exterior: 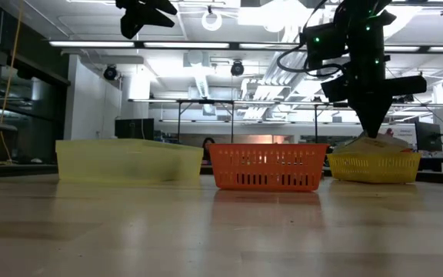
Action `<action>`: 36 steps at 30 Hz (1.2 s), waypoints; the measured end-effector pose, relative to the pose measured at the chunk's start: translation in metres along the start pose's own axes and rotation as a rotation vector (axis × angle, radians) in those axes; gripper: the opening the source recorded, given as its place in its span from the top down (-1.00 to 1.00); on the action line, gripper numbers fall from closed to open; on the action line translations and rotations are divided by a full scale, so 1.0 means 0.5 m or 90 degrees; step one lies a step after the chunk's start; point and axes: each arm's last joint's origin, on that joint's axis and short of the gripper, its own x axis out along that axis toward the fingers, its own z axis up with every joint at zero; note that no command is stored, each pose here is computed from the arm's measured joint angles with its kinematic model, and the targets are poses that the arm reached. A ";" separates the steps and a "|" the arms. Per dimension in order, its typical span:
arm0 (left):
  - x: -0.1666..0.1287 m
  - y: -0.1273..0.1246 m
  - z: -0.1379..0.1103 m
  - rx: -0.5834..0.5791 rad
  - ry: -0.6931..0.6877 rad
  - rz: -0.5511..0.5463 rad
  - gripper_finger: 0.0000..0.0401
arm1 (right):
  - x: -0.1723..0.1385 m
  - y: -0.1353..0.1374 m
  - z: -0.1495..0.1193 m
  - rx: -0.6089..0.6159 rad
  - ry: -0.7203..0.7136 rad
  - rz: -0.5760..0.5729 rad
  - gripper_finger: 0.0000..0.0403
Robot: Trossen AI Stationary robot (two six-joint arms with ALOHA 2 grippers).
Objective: Pick and place items into bin
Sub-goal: Put the white card reader box into the yellow bin, then return to Home Position
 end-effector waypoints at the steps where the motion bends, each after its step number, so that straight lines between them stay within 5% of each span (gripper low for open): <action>1: 0.000 0.000 0.000 0.000 0.000 0.000 0.38 | 0.000 0.000 0.000 0.000 -0.001 -0.001 0.98; 13: 0.000 0.000 0.000 0.000 0.000 0.000 0.38 | 0.000 0.000 0.000 0.001 0.002 -0.003 0.69; 25: 0.000 0.000 0.000 0.000 0.000 0.000 0.38 | -0.032 -0.010 -0.001 0.075 0.012 -0.024 0.71; 30: 0.000 0.000 0.000 0.002 0.000 0.000 0.38 | -0.102 -0.024 0.014 0.155 -0.080 0.063 0.95; 36: 0.000 0.000 0.000 0.012 0.000 0.000 0.38 | -0.154 -0.005 0.057 0.219 -0.231 0.113 0.98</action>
